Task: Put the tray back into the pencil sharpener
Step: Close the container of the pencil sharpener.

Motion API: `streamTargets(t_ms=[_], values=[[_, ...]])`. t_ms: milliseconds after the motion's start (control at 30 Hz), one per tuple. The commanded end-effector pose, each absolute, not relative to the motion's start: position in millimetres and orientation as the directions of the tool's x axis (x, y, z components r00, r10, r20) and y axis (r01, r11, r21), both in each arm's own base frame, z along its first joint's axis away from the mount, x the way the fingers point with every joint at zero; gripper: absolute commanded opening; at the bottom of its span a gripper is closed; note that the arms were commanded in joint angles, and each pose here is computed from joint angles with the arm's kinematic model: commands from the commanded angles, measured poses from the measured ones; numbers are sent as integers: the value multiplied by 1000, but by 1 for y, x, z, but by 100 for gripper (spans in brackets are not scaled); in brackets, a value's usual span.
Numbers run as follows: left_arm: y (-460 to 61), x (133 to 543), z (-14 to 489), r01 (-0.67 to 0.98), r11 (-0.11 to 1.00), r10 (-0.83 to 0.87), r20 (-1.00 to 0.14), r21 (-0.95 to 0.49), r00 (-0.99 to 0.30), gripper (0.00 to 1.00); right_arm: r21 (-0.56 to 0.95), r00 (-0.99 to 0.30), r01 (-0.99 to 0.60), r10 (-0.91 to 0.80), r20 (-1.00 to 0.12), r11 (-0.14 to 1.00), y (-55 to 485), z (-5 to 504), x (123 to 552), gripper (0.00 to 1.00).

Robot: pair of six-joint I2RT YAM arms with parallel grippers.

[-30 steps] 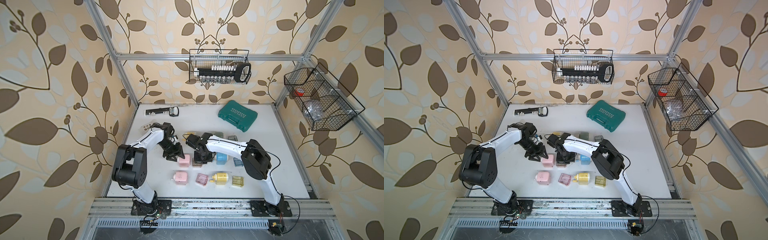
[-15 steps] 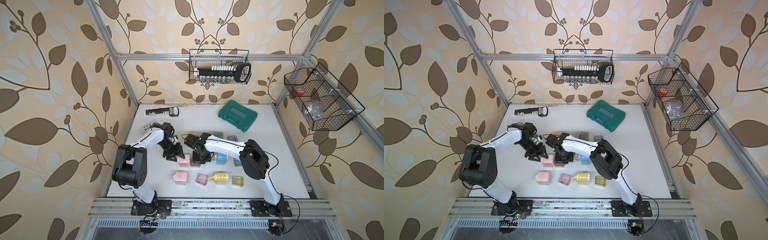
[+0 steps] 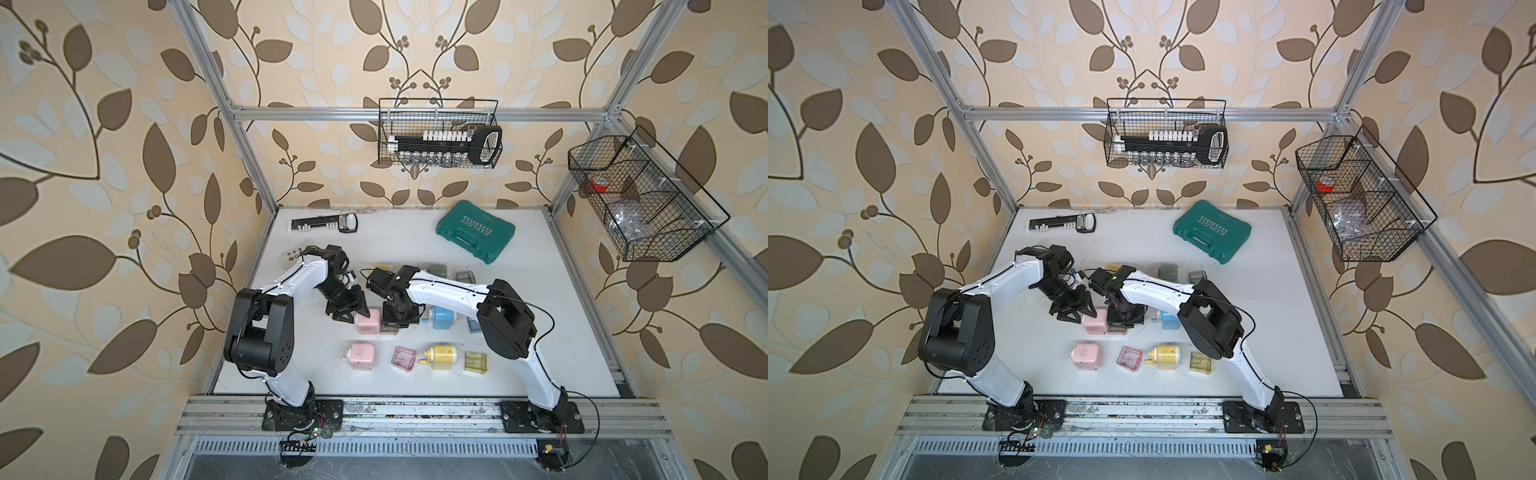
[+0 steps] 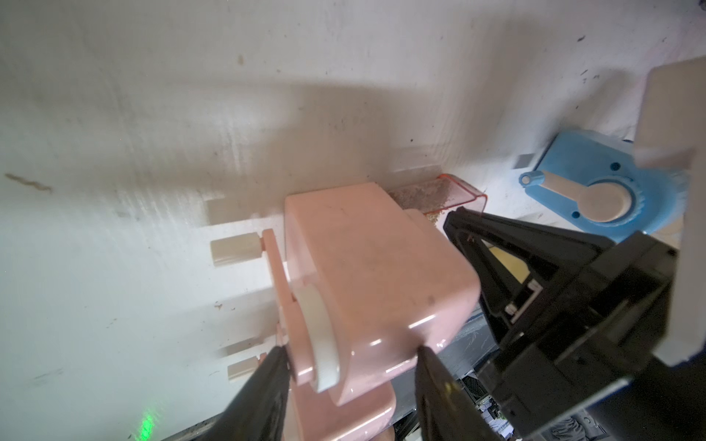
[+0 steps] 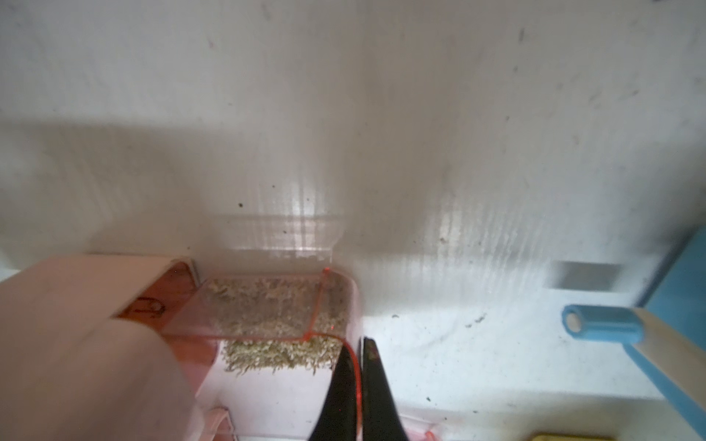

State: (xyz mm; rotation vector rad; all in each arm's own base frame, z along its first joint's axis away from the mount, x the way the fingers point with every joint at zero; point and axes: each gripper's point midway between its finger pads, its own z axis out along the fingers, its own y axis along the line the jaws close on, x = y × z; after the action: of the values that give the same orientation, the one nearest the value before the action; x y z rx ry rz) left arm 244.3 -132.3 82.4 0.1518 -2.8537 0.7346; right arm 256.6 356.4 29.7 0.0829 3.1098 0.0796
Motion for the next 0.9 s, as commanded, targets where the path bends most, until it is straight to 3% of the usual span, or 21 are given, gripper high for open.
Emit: streamTargets(t_ms=[0,867], values=[[-128,240,69,-133,894,-33,232,-429,-972,54,54,-998,56,58,-25,997,363,31,255,0],[-129,239,68,-134,892,-31,238,-431,-971,54,88,-996,60,65,-58,994,373,38,258,0]])
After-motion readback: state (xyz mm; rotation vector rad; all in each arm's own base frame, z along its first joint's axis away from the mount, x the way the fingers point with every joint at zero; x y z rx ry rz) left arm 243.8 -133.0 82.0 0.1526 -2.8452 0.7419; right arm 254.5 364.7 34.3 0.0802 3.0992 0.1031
